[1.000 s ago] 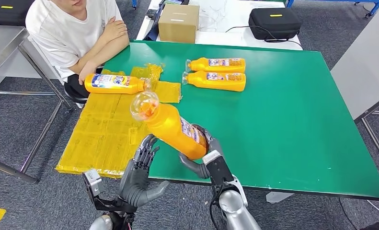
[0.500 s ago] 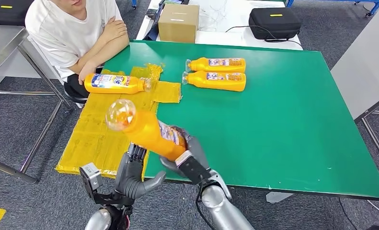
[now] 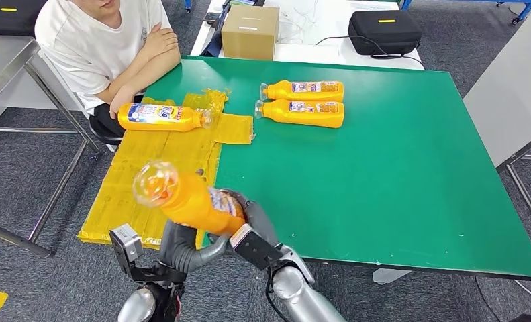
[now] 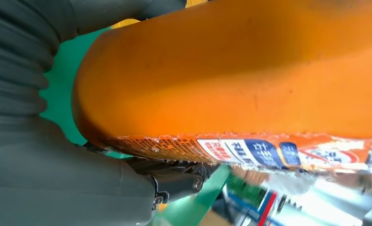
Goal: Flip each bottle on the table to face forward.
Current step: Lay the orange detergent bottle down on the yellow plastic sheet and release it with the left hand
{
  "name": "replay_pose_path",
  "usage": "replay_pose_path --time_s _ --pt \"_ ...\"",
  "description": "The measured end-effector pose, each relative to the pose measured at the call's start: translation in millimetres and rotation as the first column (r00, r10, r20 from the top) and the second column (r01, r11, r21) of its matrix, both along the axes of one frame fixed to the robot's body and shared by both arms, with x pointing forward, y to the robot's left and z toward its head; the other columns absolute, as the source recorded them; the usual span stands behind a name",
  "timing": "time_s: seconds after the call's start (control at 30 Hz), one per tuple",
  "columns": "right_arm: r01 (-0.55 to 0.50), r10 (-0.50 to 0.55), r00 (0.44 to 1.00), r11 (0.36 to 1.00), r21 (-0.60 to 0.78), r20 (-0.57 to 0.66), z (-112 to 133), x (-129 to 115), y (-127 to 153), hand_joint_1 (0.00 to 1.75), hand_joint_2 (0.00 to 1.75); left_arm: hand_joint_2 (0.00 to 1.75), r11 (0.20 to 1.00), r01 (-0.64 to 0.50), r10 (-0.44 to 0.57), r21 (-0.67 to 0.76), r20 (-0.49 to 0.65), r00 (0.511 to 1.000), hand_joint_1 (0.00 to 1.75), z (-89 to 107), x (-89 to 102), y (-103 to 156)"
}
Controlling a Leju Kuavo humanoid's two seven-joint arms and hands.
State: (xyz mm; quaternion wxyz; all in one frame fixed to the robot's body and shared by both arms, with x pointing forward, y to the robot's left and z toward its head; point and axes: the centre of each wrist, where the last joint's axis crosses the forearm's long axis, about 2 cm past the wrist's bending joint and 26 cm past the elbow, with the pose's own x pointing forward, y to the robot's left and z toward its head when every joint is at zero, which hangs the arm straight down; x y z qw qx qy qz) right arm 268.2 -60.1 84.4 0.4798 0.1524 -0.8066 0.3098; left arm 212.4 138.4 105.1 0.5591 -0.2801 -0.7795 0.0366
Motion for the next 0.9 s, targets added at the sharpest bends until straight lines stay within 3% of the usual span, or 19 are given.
replay_pose_path --time_s 0.2,0.23,0.33,0.37,0.63,0.67,0.73,0.77,0.8,0.87,0.9 --pt "-0.051 0.051 0.999 0.998 0.026 0.007 -0.6 -8.2 12.4 1.75 1.75 1.75 1.000 -0.024 0.024 -0.013 0.014 1.000 0.00 5.0 5.1 -0.3" --pt "-0.057 0.057 0.998 0.998 0.028 0.004 -1.4 -9.2 13.5 1.75 1.75 1.75 0.999 -0.022 0.022 -0.023 0.012 1.000 0.10 5.1 5.2 -0.3" --pt "-0.069 0.069 0.998 0.997 0.028 0.000 -3.5 -10.7 16.0 1.75 1.75 1.75 0.999 -0.014 0.014 -0.046 0.006 1.000 1.41 4.8 4.7 0.0" --pt "-0.072 0.072 0.997 0.997 0.026 0.002 -4.0 -10.6 16.4 1.75 1.75 1.75 0.999 -0.012 0.012 -0.045 0.006 1.000 1.75 4.6 4.5 0.1" --pt "-0.087 0.087 0.996 0.996 0.013 0.017 -3.7 -8.0 18.4 1.75 1.75 1.75 0.997 0.019 -0.020 -0.080 -0.004 1.000 1.75 4.3 5.9 1.8" --pt "-0.089 0.089 0.996 0.996 0.013 0.020 -3.1 -7.5 18.6 1.64 1.75 1.75 0.996 0.026 -0.027 -0.089 -0.004 1.000 1.75 4.2 6.5 2.6" --pt "-0.092 0.091 0.996 0.996 0.014 0.023 -2.3 -6.7 19.1 0.79 1.75 1.75 0.994 0.037 -0.038 -0.100 -0.002 0.999 1.75 3.9 7.7 3.9" --pt "-0.092 0.092 0.995 0.996 0.014 0.023 -2.2 -6.7 19.2 0.35 1.31 1.75 0.994 0.042 -0.042 -0.104 -0.001 0.999 1.75 4.0 8.3 4.5" --pt "-0.093 0.093 0.995 0.996 0.015 0.022 -2.2 -6.8 19.4 0.02 0.87 1.75 0.993 0.049 -0.049 -0.108 0.001 0.999 1.75 4.1 8.8 5.0" --pt "-0.093 0.093 0.996 0.995 0.018 0.016 -2.7 -7.3 19.6 0.00 0.00 1.75 0.990 0.073 -0.073 -0.124 0.007 0.997 1.75 4.5 10.0 6.5" --pt "-0.092 0.092 0.996 0.996 0.020 0.010 -2.9 -7.5 19.5 0.00 0.00 1.75 0.988 0.088 -0.087 -0.130 0.012 0.996 1.75 4.6 10.7 7.6"
